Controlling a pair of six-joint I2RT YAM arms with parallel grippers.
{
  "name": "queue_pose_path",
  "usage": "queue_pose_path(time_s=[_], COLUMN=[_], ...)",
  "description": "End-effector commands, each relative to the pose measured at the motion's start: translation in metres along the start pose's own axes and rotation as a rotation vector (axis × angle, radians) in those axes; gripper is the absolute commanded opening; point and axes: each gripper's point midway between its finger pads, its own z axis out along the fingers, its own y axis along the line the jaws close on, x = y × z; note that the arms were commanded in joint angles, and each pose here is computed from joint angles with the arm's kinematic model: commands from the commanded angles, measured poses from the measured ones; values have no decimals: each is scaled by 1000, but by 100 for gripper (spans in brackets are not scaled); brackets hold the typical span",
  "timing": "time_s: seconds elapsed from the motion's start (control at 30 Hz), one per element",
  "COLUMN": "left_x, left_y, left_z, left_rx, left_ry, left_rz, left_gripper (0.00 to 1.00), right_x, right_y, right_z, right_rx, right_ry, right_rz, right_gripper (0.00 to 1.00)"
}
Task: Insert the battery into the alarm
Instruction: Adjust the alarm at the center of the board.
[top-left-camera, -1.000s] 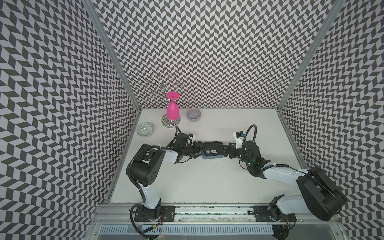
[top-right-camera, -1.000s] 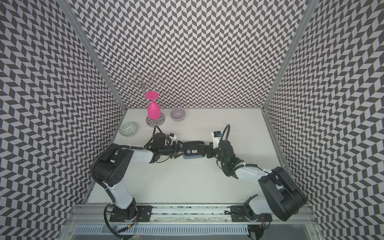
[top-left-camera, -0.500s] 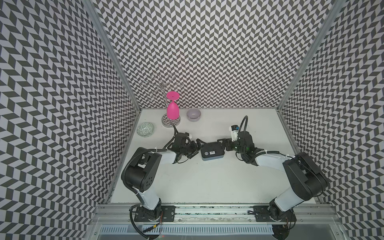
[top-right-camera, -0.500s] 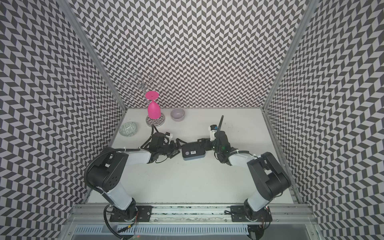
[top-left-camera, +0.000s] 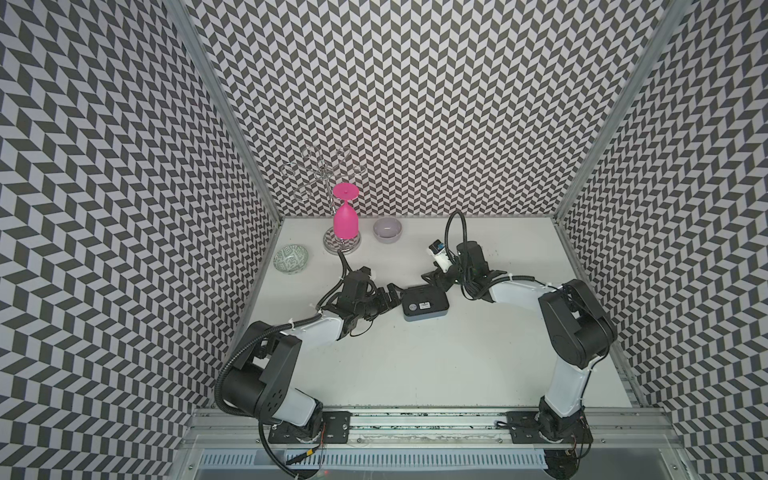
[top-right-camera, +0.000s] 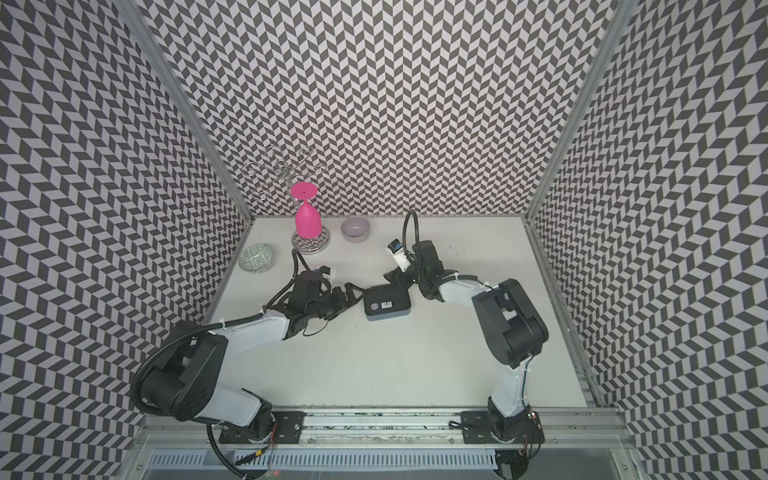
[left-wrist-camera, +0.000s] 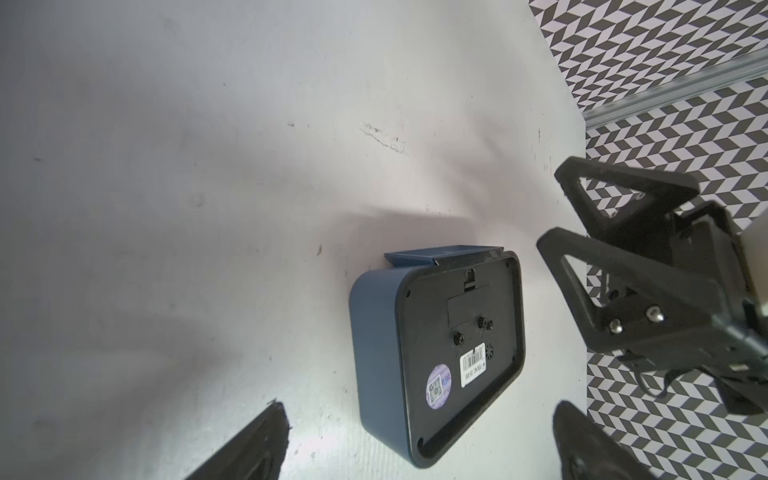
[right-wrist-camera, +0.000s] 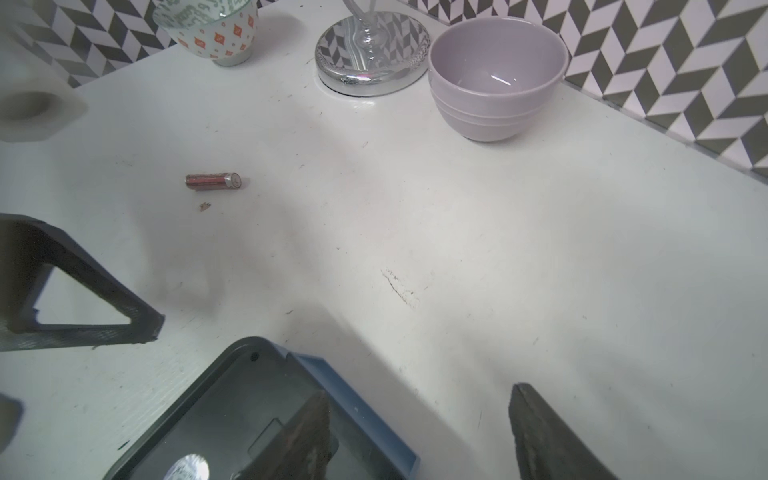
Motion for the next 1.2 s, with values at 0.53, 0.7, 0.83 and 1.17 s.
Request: queue_pose_path(time_s=[0.53, 0.7, 0.83, 1.17], left_x=[-21, -21, -21, -17], left_y=[13, 13, 12, 6], left_z=[-27, -29, -30, -34], left_rx=[-137, -138, -134, -27], left_ry=[-110, -110, -113, -114], left_rz=[115, 117, 121, 93], left_gripper=[99, 99, 99, 99], right_x=[36, 40, 32, 10], right_y=[26, 24, 19, 17], right_z=[35, 34, 30, 10], right_rx=[-120, -104, -62, 21], right_ry=[241, 259, 234, 135], right_rz=[-165, -156, -92, 143], right_gripper=[45, 35, 28, 16])
